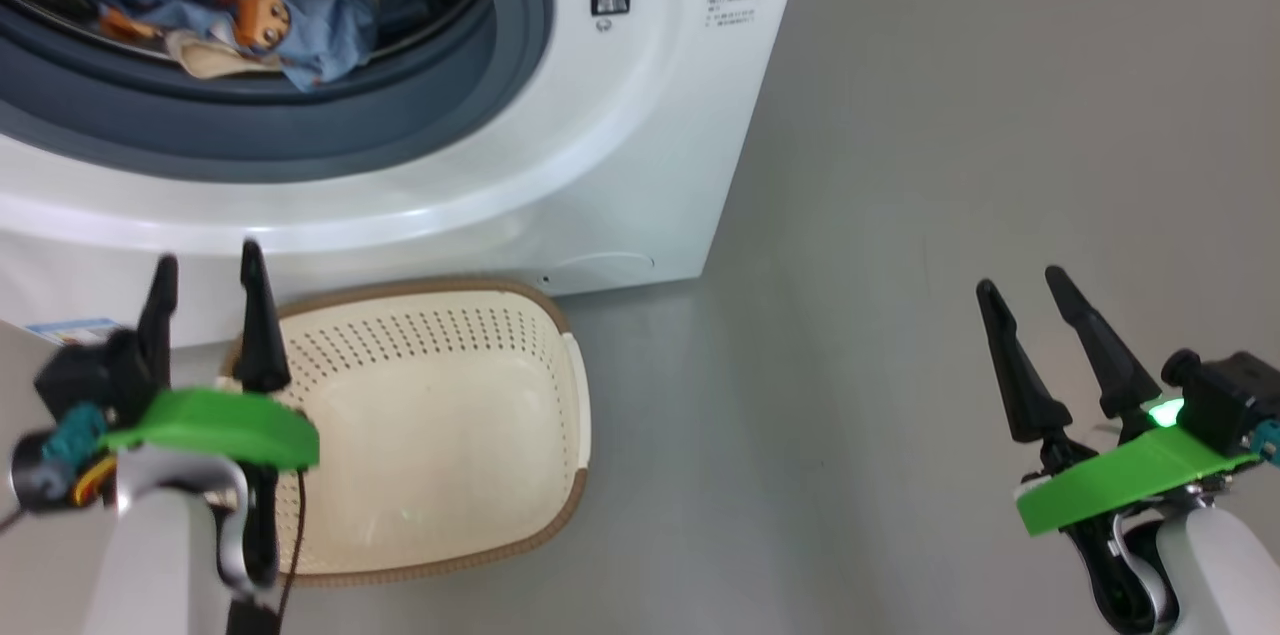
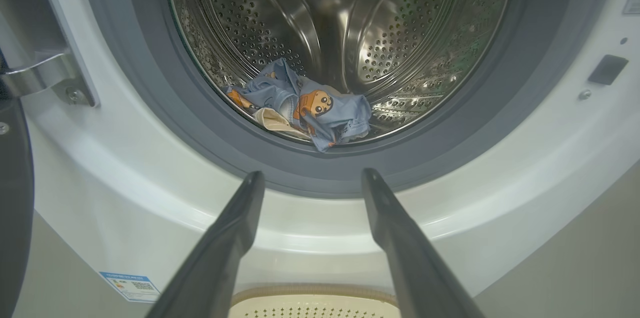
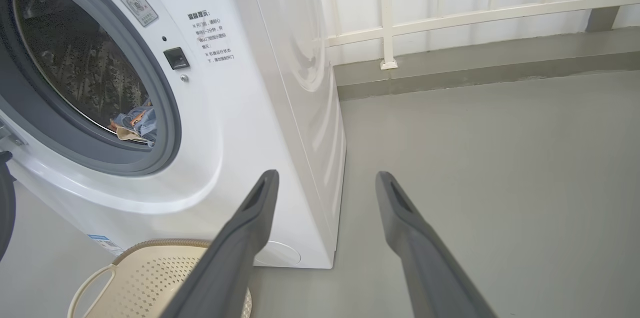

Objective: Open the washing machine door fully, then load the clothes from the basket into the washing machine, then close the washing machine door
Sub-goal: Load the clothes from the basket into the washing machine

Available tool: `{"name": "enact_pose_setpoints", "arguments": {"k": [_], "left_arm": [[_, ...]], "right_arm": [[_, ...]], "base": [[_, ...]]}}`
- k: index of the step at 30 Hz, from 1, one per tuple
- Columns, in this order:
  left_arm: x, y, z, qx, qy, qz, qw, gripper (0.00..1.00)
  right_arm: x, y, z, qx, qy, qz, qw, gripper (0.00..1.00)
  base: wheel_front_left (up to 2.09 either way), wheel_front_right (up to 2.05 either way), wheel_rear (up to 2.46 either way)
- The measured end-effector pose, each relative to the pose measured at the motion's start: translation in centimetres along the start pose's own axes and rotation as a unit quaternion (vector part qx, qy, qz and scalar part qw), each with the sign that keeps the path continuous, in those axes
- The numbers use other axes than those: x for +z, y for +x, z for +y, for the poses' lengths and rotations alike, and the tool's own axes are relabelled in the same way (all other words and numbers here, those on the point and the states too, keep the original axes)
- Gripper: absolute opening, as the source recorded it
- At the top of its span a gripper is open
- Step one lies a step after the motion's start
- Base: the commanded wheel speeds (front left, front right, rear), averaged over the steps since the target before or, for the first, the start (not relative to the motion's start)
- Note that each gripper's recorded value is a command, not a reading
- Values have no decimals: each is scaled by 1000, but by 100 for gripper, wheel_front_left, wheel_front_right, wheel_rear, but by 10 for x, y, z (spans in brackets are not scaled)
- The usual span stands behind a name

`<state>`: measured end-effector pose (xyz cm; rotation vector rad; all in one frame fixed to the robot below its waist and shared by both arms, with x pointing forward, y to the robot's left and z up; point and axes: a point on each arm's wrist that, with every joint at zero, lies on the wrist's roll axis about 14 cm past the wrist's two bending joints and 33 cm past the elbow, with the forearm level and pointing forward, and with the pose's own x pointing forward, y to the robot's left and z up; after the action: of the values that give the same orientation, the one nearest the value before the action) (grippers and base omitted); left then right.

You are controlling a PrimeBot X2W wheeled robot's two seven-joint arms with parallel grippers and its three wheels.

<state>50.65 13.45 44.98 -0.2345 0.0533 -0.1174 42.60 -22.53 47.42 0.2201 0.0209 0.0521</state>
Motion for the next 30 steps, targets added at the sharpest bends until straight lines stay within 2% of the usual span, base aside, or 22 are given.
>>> {"name": "enact_pose_setpoints", "arguments": {"k": [13,23,30], "left_arm": [[4,-71,7,9,16,2,1000,100],[8,-98,10,15,18,-3,1000,100],[7,-101,13,20,11,-2,1000,100]], "right_arm": [[10,-29,1,-3,2,-8,1000,100],[13,-42,-2,-10,2,-12,1000,100],[12,-42,-5,-13,2,-11,1000,100]], "base": [[0,0,0],[0,0,0],[0,0,0]]}}
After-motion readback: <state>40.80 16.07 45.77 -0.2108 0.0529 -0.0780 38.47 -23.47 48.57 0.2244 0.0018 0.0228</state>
